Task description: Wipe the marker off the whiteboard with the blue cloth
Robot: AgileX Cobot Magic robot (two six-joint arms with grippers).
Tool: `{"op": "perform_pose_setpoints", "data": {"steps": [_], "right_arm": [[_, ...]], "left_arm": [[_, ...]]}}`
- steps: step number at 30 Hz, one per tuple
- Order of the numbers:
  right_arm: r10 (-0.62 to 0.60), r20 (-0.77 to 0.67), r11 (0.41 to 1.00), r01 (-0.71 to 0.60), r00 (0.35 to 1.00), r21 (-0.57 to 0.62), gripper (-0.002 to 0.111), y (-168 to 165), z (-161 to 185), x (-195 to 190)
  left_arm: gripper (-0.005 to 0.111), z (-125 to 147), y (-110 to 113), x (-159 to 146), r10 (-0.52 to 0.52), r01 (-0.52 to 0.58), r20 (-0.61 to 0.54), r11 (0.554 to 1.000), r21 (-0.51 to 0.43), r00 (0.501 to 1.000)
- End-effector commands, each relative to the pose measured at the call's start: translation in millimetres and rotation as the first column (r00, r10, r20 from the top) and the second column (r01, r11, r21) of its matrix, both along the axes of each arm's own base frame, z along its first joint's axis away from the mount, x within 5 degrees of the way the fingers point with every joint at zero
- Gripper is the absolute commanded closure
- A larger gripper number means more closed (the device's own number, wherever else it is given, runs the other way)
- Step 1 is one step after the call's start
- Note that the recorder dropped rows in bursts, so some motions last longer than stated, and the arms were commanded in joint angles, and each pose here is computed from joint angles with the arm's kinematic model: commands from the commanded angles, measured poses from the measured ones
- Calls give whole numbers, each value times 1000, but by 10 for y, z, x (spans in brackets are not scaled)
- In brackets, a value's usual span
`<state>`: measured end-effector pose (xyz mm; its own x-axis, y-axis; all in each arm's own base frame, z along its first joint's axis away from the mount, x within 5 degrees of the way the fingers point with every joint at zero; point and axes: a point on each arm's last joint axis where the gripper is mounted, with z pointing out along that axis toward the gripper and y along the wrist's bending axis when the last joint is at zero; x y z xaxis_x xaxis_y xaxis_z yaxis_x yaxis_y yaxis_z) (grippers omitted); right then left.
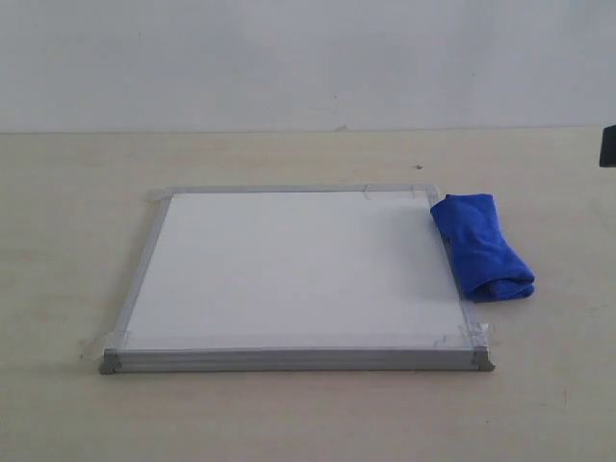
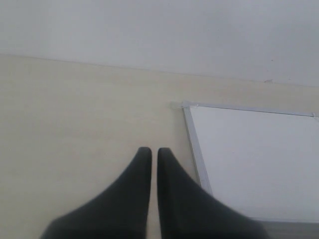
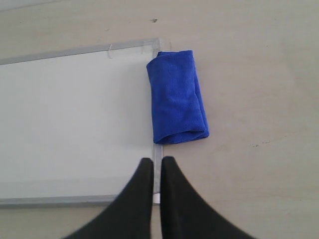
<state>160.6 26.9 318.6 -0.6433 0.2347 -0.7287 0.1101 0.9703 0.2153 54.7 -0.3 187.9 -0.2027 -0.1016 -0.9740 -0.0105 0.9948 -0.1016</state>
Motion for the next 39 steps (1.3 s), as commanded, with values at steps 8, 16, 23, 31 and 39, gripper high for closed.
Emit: {"op": "perform_pose_setpoints", "data": {"steps": [8,16,23,31,39], "right_arm": [[7,48,1000,-8,999,16,108,-8,-54,-62],[40,402,989,-95,915,117,108,-36,-308,-462],[-12,511,971,-112,860,211,108,-97,-644,-779],[-197,519,956,45,832,291,108,-238,-1011,-949],[-244,565,959,108,788,264,108,-290,-1191,-1039]], "left_arm": [[102,-14,-4,-2,-5,5,-4,1000,-3,1000],[102,-14,-4,-2,-5,5,-4,1000,-3,1000],[102,-14,-4,-2,-5,5,-4,1000,-3,1000],[102,-14,-4,-2,-5,5,-4,1000,-3,1000],[102,-14,-4,-2,-5,5,-4,1000,-3,1000]]}}
